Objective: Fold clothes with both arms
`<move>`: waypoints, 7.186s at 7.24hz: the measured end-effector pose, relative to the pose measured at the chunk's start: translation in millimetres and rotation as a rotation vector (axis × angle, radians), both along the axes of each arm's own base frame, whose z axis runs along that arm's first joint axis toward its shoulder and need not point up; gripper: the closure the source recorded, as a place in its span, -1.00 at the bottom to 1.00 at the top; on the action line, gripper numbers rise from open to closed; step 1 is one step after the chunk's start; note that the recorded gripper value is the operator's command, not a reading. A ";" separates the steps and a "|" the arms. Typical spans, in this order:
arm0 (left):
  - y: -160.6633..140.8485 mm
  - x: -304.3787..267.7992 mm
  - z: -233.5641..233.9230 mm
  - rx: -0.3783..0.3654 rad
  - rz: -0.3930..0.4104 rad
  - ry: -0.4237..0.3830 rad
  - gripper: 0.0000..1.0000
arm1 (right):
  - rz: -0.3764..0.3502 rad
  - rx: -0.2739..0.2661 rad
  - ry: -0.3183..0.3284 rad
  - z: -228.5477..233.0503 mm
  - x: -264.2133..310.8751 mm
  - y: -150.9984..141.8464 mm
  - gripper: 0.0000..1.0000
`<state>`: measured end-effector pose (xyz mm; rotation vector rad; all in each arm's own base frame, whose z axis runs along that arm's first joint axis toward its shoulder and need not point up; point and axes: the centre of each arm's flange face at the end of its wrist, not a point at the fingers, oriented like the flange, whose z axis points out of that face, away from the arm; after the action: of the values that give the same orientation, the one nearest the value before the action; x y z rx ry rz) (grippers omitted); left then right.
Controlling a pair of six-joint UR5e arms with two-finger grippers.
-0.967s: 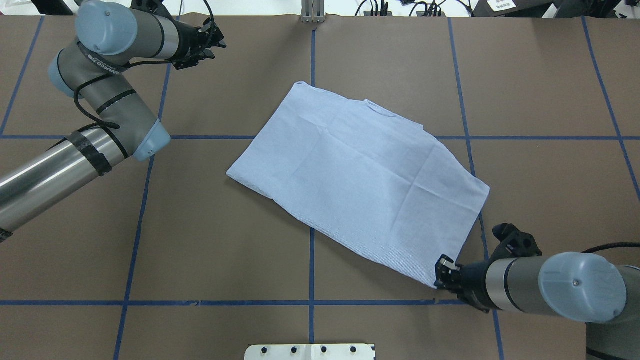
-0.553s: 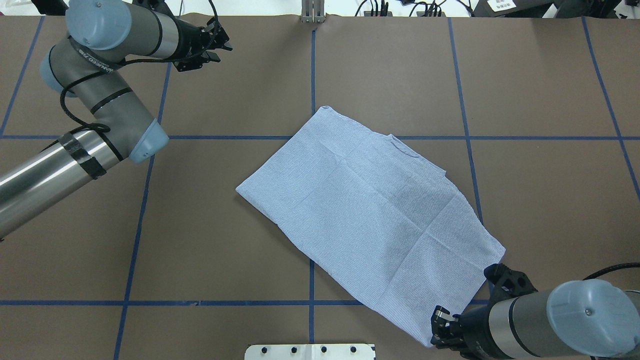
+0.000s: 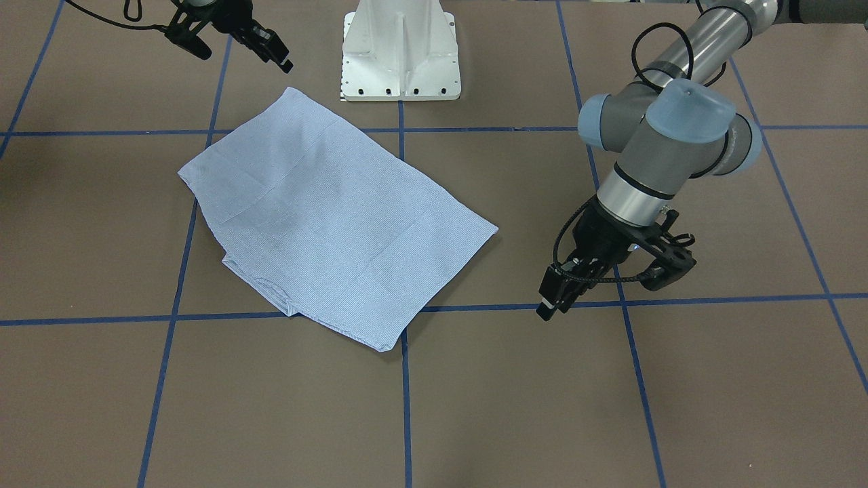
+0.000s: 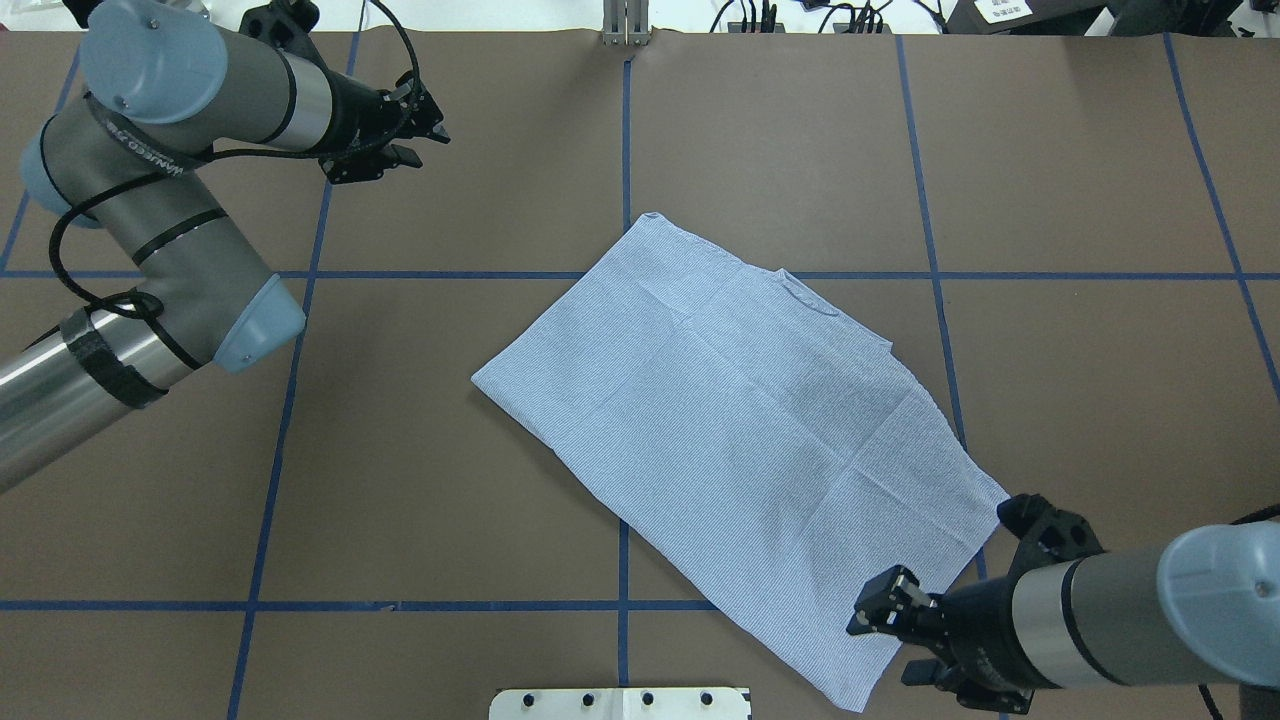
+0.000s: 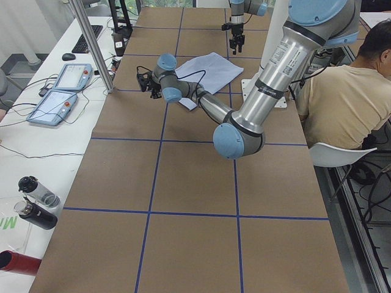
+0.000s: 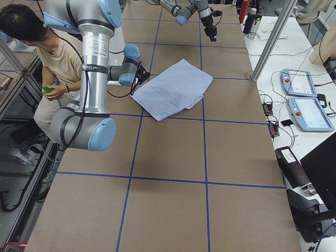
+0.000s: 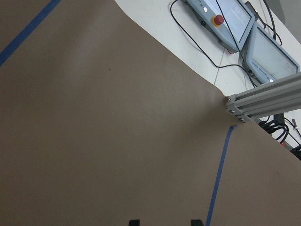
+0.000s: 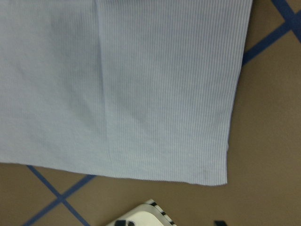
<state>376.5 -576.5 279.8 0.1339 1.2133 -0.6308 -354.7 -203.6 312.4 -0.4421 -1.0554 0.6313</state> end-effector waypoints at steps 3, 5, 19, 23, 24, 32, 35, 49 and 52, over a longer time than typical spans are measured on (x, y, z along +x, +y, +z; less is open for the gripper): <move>79.9 38.3 20.3 -0.151 0.069 0.062 -0.24 | 0.234 0.068 0.029 14.3 17.0 -118.9 -1.00; 117.5 66.5 35.3 -0.266 0.067 0.126 -0.23 | 0.308 0.163 0.074 24.8 28.4 -185.7 -1.00; 142.0 117.8 59.5 -0.204 0.029 0.079 1.00 | 0.334 0.209 0.119 36.0 23.8 -225.0 -1.00; -16.0 64.3 53.6 -0.015 -0.083 -0.047 1.00 | 0.336 0.209 0.119 35.4 24.0 -226.1 -1.00; -56.0 64.5 54.3 0.002 -0.101 -0.057 1.00 | 0.337 0.211 0.117 34.4 24.1 -226.2 -1.00; -68.2 13.0 44.5 0.036 0.014 0.015 -0.23 | 0.281 0.104 0.141 11.3 -95.5 -130.0 -0.99; -56.2 4.0 48.9 0.034 0.025 0.023 -0.25 | 0.319 0.043 0.211 -26.7 -168.2 -66.9 -0.97; -55.1 5.3 48.4 0.020 0.018 0.031 -0.29 | 0.437 -0.048 0.267 -30.3 -218.5 -87.7 -0.85; -55.1 5.4 48.0 0.016 0.016 0.034 -0.29 | 0.428 -0.048 0.275 -27.6 -221.8 -82.7 0.32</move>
<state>381.9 -631.6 327.9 0.1275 1.2508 -0.6118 -576.5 -286.4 284.8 -0.1604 -0.8760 1.0673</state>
